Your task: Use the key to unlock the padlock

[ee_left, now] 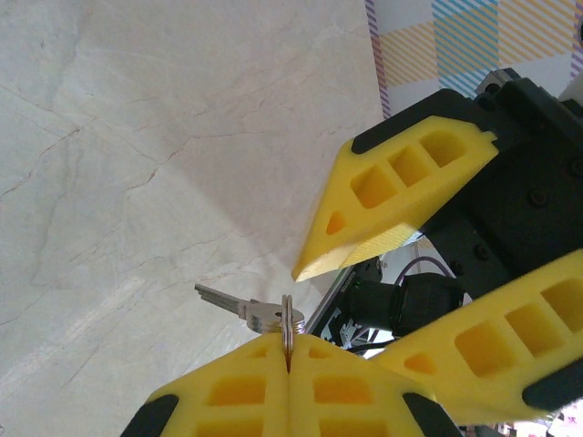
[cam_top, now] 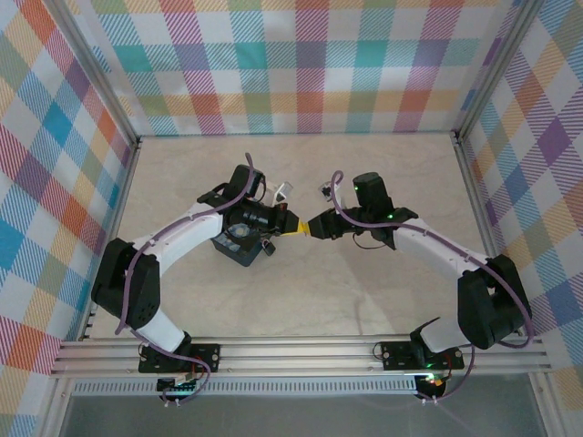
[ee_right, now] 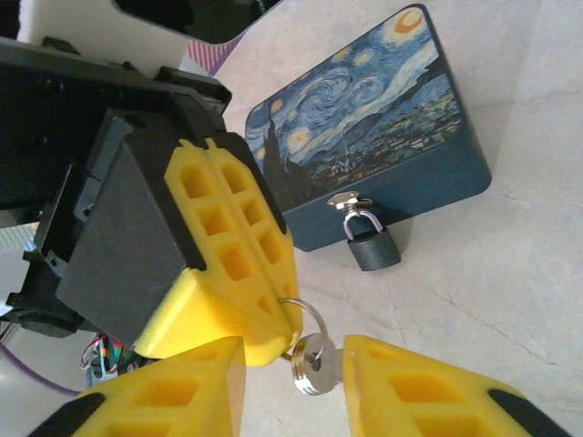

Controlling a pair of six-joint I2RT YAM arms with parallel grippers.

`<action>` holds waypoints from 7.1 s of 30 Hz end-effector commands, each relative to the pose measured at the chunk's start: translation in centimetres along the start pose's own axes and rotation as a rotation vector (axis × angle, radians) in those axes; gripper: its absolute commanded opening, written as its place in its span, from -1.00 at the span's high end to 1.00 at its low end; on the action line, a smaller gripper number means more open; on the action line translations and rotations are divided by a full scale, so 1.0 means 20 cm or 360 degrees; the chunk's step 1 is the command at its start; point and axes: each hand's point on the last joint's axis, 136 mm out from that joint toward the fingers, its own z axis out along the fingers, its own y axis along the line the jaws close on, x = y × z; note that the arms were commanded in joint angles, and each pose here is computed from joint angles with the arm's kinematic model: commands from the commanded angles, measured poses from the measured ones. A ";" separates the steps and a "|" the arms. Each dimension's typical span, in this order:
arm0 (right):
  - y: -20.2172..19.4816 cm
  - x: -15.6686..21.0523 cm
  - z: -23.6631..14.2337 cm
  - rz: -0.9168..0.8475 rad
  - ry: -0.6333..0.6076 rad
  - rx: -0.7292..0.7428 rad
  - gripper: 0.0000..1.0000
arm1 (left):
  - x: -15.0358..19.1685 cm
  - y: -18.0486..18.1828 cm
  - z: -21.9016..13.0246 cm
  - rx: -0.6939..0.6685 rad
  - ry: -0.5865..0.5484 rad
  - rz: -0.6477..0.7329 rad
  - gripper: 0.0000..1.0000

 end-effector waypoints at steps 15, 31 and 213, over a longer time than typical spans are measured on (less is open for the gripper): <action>-0.01 0.05 0.03 -0.0086 0.0044 -0.0043 0.38 | -0.04 -0.11 -0.03 0.0083 0.0008 0.0055 1.00; -0.03 0.05 0.05 -0.0073 0.0043 -0.0037 0.55 | -0.02 -0.16 -0.03 0.0133 0.0033 0.0079 1.00; 0.19 -0.01 -0.06 0.0344 0.0203 -0.0890 0.17 | 0.12 -0.13 -0.17 0.0231 0.0147 0.0346 1.00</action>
